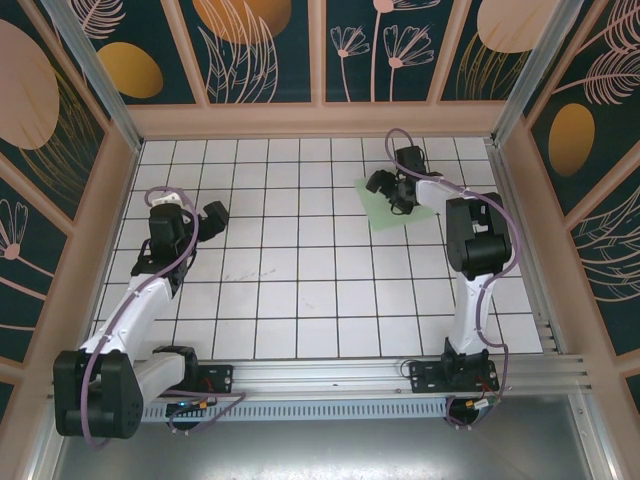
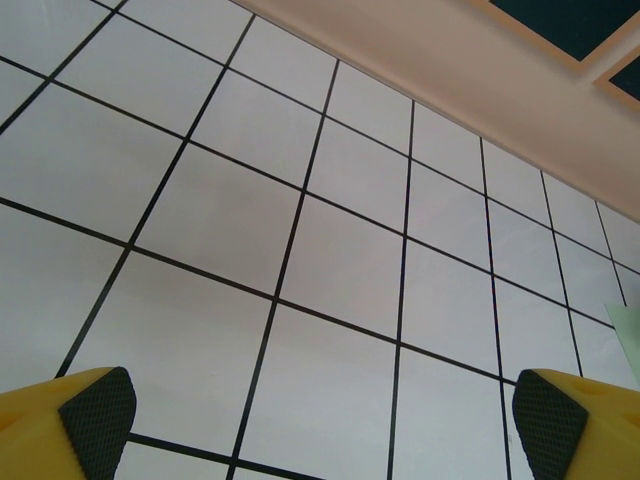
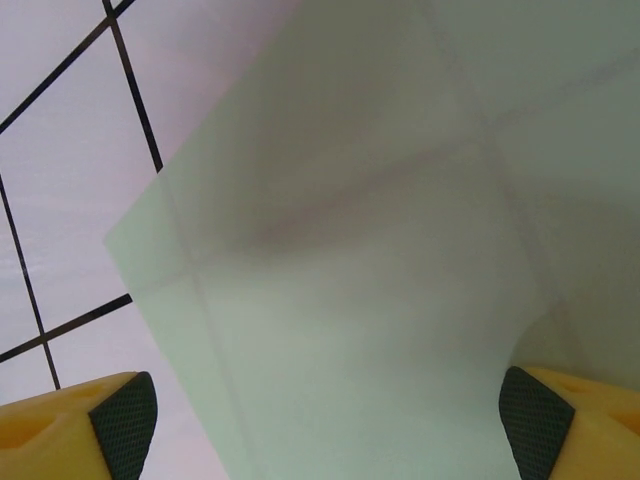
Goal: Fold a paper plane with a square sheet of paper (pick it up from the middle)
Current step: Move the square sheet of paper to the center of the table.
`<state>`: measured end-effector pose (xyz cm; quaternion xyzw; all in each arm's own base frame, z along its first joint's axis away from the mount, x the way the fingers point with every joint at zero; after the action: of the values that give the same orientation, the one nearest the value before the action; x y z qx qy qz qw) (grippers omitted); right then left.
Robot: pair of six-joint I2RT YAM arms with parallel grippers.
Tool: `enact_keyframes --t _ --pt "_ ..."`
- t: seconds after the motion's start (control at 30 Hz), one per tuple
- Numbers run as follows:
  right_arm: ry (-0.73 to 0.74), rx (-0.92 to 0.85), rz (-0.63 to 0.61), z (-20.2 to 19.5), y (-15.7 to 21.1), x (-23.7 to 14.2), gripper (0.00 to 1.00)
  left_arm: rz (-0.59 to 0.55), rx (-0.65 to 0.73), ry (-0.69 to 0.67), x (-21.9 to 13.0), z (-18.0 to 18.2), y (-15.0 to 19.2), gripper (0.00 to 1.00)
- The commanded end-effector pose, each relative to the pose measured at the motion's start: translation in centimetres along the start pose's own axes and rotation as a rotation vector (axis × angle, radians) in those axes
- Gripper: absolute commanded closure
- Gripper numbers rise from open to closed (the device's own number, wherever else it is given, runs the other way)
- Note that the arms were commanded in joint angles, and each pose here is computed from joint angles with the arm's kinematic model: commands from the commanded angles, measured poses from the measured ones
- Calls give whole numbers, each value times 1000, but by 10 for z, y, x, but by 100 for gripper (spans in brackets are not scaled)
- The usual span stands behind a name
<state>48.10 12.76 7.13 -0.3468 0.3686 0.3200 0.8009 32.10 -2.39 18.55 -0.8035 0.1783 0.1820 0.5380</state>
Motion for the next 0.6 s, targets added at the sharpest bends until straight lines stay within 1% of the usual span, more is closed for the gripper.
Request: enact_keyframes --t 0.0,0.17,0.27,0.33,0.5,0.57 --pt "69 8 95 -12 31 13 8 -9 5 20 0 -5 -8 1" --pt "129 -13 137 -17 64 13 8 10 -9 23 3 -4 -5 1" --pt "152 -10 179 -19 93 5 8 23 -19 25 4 -4 -1 1" --pt "159 -9 207 -19 118 -2 8 33 -24 24 5 -4 1 1" --pt "217 -6 308 -29 200 -25 7 58 -37 16 8 -2 5 1" --pt "194 5 342 -30 226 -34 7 67 -39 20 9 -2 7 2"
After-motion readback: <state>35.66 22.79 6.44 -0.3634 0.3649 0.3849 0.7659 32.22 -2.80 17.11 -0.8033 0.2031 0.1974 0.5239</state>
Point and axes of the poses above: each hand's point on the last joint's axis, 136 mm out from that joint toward the fingers, its own x axis out along the fingers, its own z axis along the line the jaws close on, y = z × x, the point moved 4 cm from there along -x, back along the fingers, and after that the axes turned 7 degrees about x, right-handed, at the moved point
